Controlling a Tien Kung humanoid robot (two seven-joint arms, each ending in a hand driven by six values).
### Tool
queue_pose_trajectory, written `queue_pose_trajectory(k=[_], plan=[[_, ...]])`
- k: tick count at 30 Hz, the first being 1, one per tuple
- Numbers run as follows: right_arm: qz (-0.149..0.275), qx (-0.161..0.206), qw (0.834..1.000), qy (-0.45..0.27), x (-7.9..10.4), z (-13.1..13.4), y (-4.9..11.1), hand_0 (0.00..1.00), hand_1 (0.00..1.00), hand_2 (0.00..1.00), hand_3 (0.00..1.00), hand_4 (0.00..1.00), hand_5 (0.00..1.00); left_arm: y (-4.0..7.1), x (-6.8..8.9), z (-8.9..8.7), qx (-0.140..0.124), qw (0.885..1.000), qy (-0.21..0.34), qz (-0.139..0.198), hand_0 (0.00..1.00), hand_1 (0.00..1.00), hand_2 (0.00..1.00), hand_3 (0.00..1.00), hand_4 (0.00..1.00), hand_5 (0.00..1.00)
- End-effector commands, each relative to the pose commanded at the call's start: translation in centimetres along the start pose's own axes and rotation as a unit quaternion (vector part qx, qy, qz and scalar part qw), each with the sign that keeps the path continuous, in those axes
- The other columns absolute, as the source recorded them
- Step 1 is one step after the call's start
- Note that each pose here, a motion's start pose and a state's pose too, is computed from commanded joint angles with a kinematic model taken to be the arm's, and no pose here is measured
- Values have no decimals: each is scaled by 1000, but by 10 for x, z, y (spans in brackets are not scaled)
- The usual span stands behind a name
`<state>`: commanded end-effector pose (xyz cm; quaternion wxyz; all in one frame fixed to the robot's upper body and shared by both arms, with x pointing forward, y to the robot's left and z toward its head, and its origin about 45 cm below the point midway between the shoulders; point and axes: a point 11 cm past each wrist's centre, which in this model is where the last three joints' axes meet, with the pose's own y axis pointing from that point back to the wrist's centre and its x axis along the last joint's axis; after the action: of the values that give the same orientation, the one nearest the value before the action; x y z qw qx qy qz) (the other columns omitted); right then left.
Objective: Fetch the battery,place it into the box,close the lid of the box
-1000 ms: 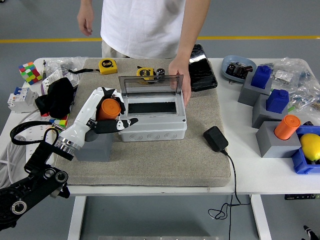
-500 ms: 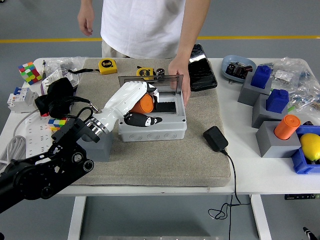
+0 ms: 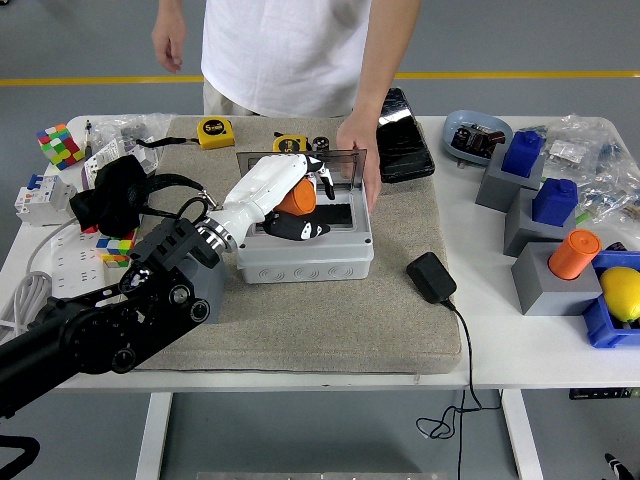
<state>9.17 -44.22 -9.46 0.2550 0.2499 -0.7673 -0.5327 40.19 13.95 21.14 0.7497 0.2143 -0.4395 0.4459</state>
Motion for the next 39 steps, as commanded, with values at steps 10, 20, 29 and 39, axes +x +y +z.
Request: queue_pose_trajectory(k=[10, 20, 29, 39], plan=[[-2, 0, 1000, 1, -1, 2, 0, 625, 647, 645, 555, 956, 499, 1, -1, -1, -2, 1000, 3, 7, 347, 496, 468, 559, 998, 2], [-2, -1, 1000, 1, 0, 2, 0, 626, 647, 644, 555, 955, 500, 2, -1, -2, -1, 1000, 8, 10, 427, 515, 498, 563, 998, 2], [-2, 0, 1000, 1, -1, 2, 0, 626, 647, 644, 554, 955, 500, 4, 5, 3, -9, 1000, 18, 17, 427, 515, 502, 565, 998, 2], [-1, -1, 1000, 2, 1, 2, 0, 625, 647, 644, 555, 955, 499, 9, 20, 10, -18, 998, 35, 40, 396, 512, 505, 566, 998, 35]])
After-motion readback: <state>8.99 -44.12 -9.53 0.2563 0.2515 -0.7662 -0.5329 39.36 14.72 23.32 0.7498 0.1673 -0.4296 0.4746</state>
